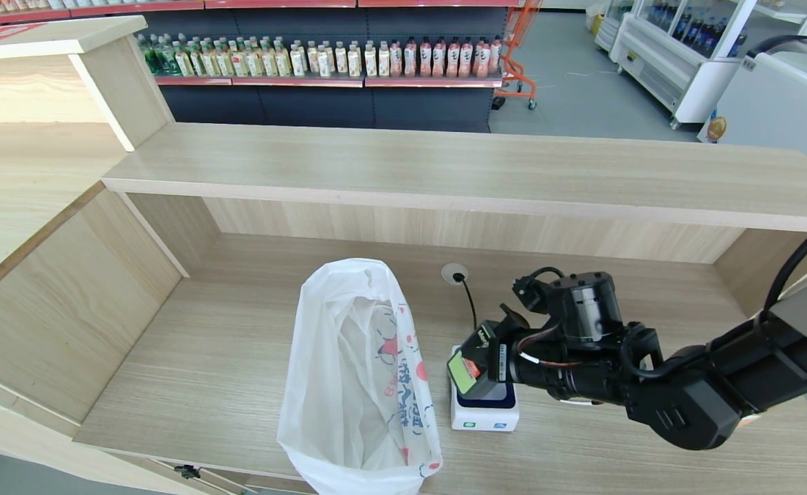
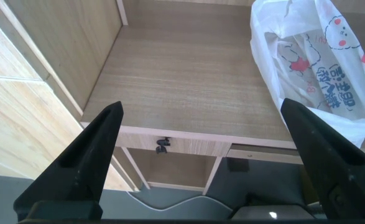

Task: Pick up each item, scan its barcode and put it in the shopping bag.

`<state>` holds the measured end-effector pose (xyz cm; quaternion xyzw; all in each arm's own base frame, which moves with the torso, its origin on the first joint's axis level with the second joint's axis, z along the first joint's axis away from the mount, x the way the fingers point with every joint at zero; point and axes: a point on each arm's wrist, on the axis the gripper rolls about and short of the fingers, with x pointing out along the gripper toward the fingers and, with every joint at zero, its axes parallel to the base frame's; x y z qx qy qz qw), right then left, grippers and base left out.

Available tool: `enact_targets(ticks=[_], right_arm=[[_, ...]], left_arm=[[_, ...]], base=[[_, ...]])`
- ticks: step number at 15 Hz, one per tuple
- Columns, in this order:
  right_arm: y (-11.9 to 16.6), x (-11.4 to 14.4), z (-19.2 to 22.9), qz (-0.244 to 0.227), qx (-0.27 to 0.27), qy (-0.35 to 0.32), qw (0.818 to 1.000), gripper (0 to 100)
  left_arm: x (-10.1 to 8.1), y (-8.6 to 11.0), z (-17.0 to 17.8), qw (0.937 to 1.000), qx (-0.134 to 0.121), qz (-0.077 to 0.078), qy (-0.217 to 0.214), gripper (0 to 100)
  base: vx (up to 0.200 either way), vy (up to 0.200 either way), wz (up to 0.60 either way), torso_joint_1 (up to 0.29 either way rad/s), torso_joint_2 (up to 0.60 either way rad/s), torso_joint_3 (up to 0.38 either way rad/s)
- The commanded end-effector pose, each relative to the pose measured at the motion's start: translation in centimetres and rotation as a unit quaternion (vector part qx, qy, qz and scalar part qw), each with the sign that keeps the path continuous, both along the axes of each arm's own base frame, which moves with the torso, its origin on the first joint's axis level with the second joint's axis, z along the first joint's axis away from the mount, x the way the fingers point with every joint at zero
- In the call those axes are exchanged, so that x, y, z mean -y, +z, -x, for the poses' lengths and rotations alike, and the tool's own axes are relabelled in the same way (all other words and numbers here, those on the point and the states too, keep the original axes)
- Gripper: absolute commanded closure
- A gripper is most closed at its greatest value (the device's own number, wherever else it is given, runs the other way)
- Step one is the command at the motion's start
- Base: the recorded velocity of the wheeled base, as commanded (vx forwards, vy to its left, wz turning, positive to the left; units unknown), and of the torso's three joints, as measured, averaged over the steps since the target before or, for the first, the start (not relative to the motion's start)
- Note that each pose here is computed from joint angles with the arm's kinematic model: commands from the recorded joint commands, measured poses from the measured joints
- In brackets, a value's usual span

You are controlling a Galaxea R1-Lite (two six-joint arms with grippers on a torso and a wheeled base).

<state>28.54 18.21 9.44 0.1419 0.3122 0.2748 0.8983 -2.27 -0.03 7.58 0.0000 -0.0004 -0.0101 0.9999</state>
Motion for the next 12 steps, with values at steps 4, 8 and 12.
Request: enact_targets(ticks=[4, 8, 12], right_arm=[[2.0, 0.4, 0.7, -0.01, 0.03, 0.004, 0.999, 100], [9.1, 3.0, 4.2, 0.035, 0.199, 0.047, 0.978, 100], [10.5, 4.0, 8.6, 0.124, 0.261, 0.101, 0.952, 100]], left_arm=[[0.0, 0.0, 0.0, 1.0, 0.0, 0.001, 0.0, 0], [0.0, 0.0, 0.0, 1.0, 0.0, 0.002, -0.001, 0], [0.0, 0.0, 0.0, 1.0, 0.0, 0.001, 0.0, 0]], base=[[0.0, 0.0, 0.0, 0.0, 0.0, 0.0], [0.0, 0.0, 0.0, 0.0, 0.0, 0.0], [0.0, 0.0, 0.0, 0.0, 0.0, 0.0]])
